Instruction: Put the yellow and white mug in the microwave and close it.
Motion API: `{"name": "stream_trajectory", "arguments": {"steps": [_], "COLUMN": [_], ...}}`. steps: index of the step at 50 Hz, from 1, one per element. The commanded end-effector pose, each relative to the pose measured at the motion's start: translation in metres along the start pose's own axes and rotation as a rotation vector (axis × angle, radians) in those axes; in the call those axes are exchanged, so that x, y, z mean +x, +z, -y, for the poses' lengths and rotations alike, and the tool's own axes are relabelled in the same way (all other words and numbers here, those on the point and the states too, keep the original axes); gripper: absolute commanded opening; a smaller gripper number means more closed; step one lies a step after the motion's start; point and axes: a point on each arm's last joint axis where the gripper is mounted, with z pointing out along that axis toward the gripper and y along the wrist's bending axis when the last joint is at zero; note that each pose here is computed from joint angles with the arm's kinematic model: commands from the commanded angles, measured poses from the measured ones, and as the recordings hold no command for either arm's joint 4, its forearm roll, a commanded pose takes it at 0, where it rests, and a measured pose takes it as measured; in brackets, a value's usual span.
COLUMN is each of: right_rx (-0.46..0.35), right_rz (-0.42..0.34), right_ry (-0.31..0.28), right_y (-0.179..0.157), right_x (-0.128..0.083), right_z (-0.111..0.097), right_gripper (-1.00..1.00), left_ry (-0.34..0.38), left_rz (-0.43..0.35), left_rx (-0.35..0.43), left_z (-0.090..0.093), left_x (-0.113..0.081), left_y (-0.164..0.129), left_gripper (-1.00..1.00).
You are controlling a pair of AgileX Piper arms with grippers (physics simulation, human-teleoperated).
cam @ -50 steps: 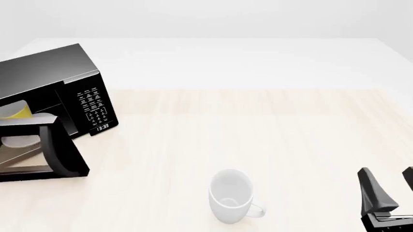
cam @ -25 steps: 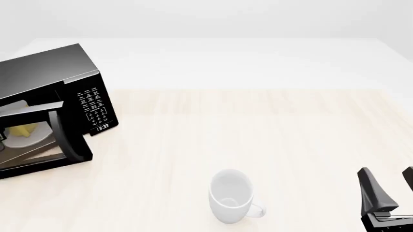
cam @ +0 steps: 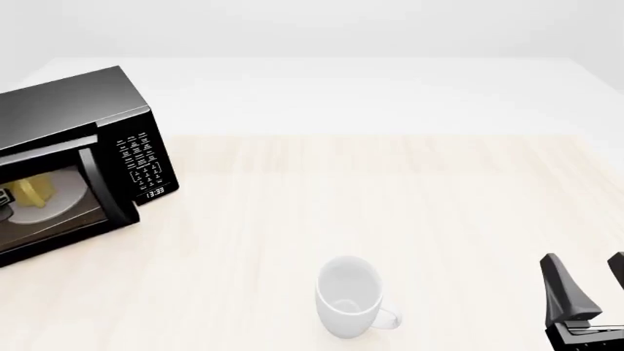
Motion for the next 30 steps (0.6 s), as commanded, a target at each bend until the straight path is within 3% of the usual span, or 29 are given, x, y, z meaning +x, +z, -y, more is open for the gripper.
{"name": "stream_trajectory", "arguments": {"steps": [1,22,30], "right_rx": [0.0,0.0,-0.001], "right_rz": [0.0,-0.001,0.0], "right_ry": [0.0,0.0,0.0], "right_y": [0.0,0.0,0.0], "right_x": [0.0,0.0,0.0], "right_z": [0.0,0.0,0.0], "right_gripper": [1.0,1.0,1.0], "left_ry": [-0.002,-0.019,-0.082], "left_rz": [-0.004,-0.008,-0.014], "left_rx": [0.005,0.007,-0.054], "left_z": [0.002,0.004,-0.021], "left_x": [-0.002,-0.007,-0.009], "left_y": [0.012,0.028,0.032], "left_gripper": [1.0,1.0,1.0]}}
